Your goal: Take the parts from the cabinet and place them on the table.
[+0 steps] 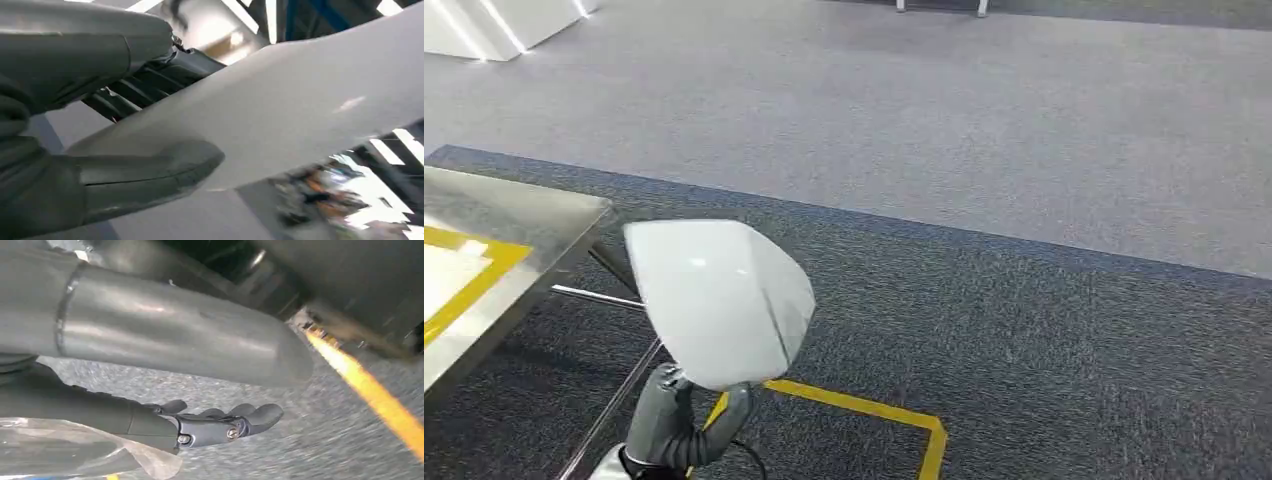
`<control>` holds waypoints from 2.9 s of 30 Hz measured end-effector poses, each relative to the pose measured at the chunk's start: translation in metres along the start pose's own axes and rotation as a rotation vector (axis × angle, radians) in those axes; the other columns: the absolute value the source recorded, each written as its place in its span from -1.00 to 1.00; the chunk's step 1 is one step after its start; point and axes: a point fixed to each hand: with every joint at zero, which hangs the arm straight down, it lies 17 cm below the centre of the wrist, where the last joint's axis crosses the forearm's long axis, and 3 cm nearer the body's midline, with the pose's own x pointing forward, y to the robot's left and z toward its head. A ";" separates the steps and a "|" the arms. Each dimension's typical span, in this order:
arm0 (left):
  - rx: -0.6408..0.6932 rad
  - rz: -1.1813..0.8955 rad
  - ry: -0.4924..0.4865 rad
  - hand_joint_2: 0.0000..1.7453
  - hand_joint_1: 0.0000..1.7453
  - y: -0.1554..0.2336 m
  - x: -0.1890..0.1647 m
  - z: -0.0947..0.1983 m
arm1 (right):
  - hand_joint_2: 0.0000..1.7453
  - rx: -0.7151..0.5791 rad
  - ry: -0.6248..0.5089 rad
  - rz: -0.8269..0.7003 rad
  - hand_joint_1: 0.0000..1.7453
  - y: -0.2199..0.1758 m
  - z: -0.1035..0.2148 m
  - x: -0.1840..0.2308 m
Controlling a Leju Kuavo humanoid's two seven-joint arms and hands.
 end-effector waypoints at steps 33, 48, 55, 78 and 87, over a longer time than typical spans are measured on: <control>0.480 -0.045 0.018 1.00 1.00 0.092 0.020 -0.020 | -1.00 0.003 -0.068 0.018 -1.00 0.060 0.013 0.036; 0.509 -0.078 0.064 1.00 1.00 0.099 0.021 -0.012 | -1.00 0.047 -0.090 0.133 -1.00 0.068 0.015 0.045; 0.512 -0.111 0.064 1.00 1.00 0.102 0.025 -0.009 | -1.00 0.067 -0.076 0.187 -1.00 0.077 0.017 0.042; 0.544 -0.080 0.092 1.00 1.00 0.110 0.034 0.007 | -1.00 0.038 -0.169 0.312 -1.00 0.080 0.019 0.071; 0.487 -0.147 0.053 1.00 1.00 0.100 0.039 0.002 | -1.00 0.111 -0.161 0.442 -1.00 0.093 0.023 0.073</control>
